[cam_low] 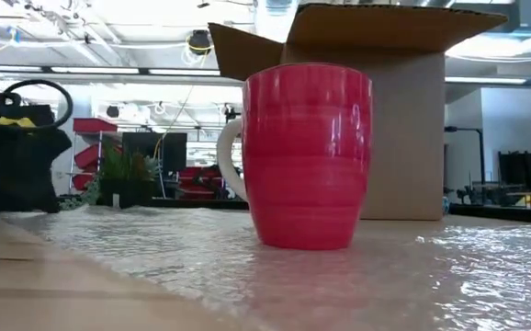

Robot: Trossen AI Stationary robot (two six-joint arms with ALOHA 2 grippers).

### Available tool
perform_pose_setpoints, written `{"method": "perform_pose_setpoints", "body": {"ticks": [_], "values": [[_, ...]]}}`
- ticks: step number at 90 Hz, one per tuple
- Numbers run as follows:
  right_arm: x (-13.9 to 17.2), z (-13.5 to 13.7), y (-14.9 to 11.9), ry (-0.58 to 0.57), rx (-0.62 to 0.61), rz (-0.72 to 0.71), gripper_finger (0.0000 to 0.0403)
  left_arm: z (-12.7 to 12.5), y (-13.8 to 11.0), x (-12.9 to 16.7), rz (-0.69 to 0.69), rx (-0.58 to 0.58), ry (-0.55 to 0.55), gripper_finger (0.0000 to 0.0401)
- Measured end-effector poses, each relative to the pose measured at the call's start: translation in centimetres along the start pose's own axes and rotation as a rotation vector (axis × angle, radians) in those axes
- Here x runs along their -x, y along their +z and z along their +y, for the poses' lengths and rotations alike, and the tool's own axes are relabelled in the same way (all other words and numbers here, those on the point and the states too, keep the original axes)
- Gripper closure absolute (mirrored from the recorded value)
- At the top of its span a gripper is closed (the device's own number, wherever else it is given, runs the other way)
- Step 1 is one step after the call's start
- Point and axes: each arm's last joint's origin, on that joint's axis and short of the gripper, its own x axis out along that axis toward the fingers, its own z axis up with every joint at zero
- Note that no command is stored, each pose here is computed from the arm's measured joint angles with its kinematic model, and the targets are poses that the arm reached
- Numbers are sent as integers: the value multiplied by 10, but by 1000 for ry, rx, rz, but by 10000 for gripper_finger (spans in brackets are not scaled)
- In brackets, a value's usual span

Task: Wrap mug
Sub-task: Wrap the red mug with the transparent bubble wrap

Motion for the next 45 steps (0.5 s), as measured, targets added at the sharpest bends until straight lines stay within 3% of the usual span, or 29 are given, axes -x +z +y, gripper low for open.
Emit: {"method": "perform_pose_setpoints", "body": {"ticks": [13, 32, 45], "values": [[-2, -3, 1, -4, -6, 2, 270, -9, 1, 6, 30, -26, -9, 218], [-3, -4, 1, -5, -8, 4, 270, -28, 1, 16, 95, -83, -71, 377], [-1, -1, 0, 0, -3, 4, 270, -53, 12, 38, 76, -150, -141, 394]]}}
